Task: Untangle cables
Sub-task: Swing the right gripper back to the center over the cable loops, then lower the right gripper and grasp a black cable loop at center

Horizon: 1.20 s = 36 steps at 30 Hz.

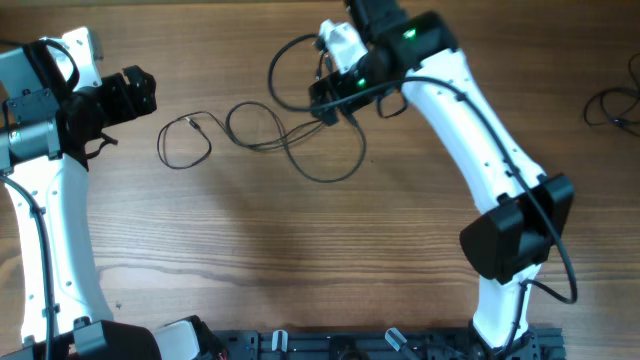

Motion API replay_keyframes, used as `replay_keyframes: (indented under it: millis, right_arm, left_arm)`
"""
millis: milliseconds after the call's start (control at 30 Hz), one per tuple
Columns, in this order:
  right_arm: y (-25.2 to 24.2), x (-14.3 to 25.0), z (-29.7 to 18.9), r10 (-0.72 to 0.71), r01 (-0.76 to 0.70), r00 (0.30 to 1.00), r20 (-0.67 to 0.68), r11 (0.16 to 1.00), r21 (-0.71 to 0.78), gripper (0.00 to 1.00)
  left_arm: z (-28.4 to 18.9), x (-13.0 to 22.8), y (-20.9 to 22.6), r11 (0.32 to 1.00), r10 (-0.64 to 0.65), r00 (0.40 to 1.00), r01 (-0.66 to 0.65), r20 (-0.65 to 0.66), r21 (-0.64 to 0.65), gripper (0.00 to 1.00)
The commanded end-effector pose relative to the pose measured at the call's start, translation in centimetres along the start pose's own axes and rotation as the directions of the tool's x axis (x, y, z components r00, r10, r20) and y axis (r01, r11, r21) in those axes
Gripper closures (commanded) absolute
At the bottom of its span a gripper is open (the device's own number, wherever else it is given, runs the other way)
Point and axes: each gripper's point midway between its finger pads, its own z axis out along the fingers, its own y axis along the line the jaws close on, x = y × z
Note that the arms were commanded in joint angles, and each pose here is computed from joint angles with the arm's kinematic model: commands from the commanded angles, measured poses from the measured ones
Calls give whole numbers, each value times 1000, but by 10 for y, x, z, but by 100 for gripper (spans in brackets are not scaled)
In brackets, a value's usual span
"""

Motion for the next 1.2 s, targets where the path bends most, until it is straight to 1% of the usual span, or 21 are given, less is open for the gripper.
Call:
replay_keyframes:
  millis: [0, 167, 300, 533, 633, 800, 1033, 1167]
  right_arm:
    - [25, 6, 24, -72, 72, 997, -3, 995, -69, 0]
    - [42, 8, 68, -133, 131, 991, -17, 986, -106, 0]
    - [59, 9, 96, -213, 209, 977, -10, 963, -172, 0]
    - [63, 9, 129, -188, 181, 982, -11, 961, -209, 0]
    - [60, 14, 143, -187, 177, 982, -28, 961, -211, 0]
    - [59, 14, 151, -189, 179, 982, -23, 959, -221, 0]
    - [61, 13, 152, -281, 275, 960, 6, 933, -233, 0]
    - [58, 10, 158, -294, 291, 956, 19, 931, -220, 0]
  left_arm:
    - [-10, -8, -18, 996, 11, 1000, -14, 28, 91, 9]
    - [-9, -8, -21, 994, 37, 999, -40, 28, 106, 9]
    - [-11, -5, -35, 976, 111, 993, -115, 33, 187, 9]
    - [-9, -6, -32, 977, 109, 993, -114, 36, 179, 7]
    - [-10, -6, -31, 972, 151, 988, -156, 45, 176, 7]
    - [-11, -9, -21, 976, 132, 990, -140, 54, 164, 6]
    - [-13, -9, -26, 970, 130, 990, -139, 59, 201, 6]
    - [-13, -8, -29, 967, 128, 990, -137, 57, 216, 6]
